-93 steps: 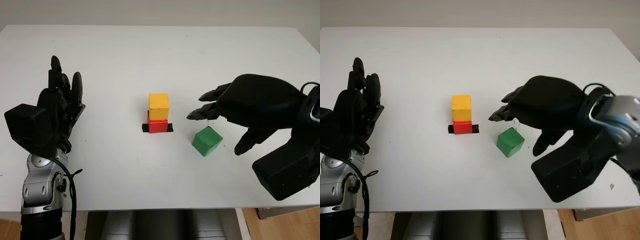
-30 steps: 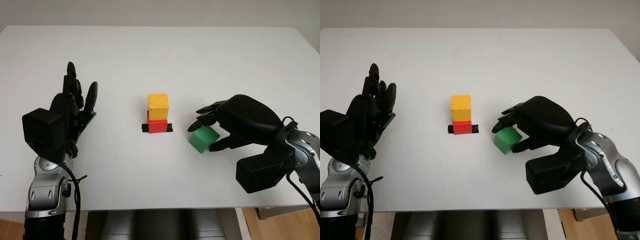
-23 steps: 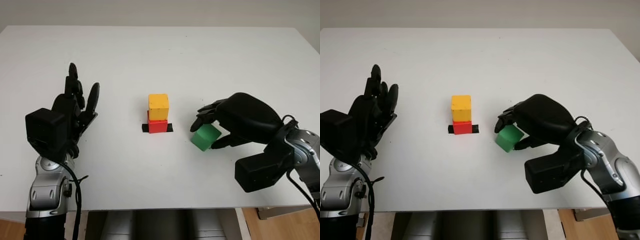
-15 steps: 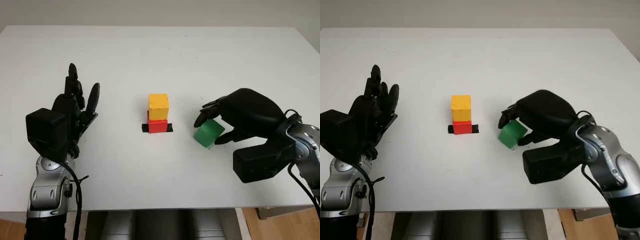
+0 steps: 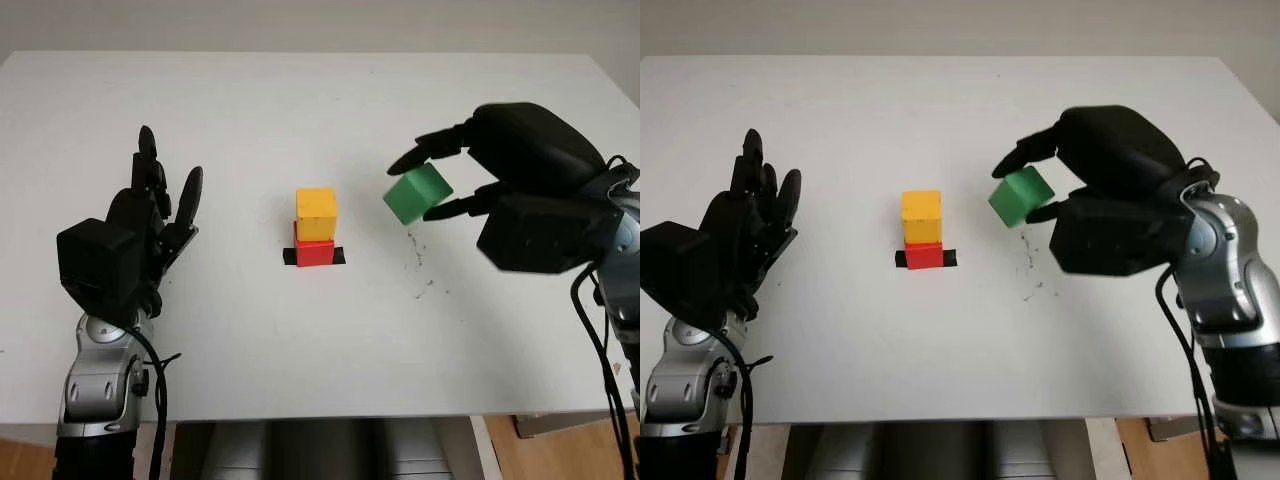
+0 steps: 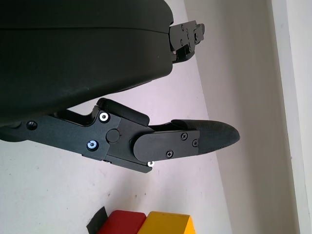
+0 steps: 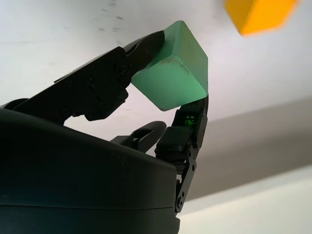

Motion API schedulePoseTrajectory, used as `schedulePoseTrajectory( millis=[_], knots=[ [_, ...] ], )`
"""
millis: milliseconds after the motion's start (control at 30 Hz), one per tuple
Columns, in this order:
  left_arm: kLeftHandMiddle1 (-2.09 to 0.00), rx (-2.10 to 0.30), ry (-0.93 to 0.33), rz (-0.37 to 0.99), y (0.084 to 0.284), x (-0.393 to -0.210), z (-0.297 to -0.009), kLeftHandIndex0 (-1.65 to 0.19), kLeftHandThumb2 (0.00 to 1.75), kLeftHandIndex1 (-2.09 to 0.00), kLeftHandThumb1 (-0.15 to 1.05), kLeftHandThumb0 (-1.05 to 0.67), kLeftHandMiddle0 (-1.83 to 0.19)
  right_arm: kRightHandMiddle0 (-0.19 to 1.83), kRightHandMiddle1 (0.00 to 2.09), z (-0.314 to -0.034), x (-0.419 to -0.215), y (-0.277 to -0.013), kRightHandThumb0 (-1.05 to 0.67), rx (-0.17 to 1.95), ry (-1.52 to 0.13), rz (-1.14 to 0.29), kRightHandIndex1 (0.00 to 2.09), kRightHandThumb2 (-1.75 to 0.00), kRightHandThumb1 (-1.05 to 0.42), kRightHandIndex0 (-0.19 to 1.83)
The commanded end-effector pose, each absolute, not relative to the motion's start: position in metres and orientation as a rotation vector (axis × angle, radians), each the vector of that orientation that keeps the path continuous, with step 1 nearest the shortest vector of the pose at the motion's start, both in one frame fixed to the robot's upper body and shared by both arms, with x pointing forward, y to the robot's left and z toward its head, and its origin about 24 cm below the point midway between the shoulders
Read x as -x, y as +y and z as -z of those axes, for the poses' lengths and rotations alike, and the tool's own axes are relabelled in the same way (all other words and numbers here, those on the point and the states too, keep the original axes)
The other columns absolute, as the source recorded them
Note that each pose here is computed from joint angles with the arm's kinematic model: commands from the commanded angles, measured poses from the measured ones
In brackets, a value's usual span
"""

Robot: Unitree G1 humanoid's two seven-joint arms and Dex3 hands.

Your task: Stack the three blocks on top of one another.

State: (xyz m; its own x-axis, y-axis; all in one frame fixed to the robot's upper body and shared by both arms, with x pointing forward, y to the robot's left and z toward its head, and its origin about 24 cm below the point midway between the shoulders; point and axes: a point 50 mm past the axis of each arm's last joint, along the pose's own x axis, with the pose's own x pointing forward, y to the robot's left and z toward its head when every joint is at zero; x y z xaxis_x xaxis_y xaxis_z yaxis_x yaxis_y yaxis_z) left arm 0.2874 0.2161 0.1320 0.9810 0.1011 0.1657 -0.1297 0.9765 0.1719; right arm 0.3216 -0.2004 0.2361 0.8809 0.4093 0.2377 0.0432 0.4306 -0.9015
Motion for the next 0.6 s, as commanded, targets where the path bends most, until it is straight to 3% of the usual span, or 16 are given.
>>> schedulePoseTrajectory(
  millis=[0, 67, 167, 400, 567],
  knots=[
    [0.0, -0.188, -0.162, -0.122, 0.214, -0.284, -0.133, 0.19, 0.48, -0.03, 1.05, -0.67, 0.19, 1.07, 0.35, -0.241, -0.325, -0.201, -0.12, 1.034, -0.503, -0.229, 0.03, -0.05, -0.76, 0.59],
    [0.0, -0.203, -0.156, -0.121, 0.214, -0.284, -0.132, 0.19, 0.49, -0.03, 1.05, -0.68, 0.19, 0.89, 0.69, -0.238, -0.328, -0.199, -0.14, 0.967, -0.51, -0.246, 0.03, -0.05, -0.77, 0.54],
    [-0.01, -0.211, -0.159, -0.122, 0.214, -0.283, -0.132, 0.19, 0.51, -0.03, 1.05, -0.66, 0.19, 0.79, 0.87, -0.234, -0.332, -0.194, -0.2, 0.913, -0.492, -0.249, 0.03, -0.06, -0.79, 0.52],
    [-0.02, -0.213, -0.155, -0.125, 0.213, -0.283, -0.131, 0.19, 0.52, -0.04, 1.05, -0.65, 0.19, 0.32, 1.64, -0.222, -0.345, -0.174, -0.26, 0.532, -0.355, -0.346, 0.01, -0.07, -0.92, 0.35],
    [-0.02, -0.21, -0.155, -0.129, 0.211, -0.283, -0.13, 0.19, 0.51, -0.04, 1.05, -0.66, 0.19, 0.14, 1.93, -0.21, -0.349, -0.159, -0.26, 0.308, -0.252, -0.431, 0.0, -0.07, -1.0, 0.23]
  ],
)
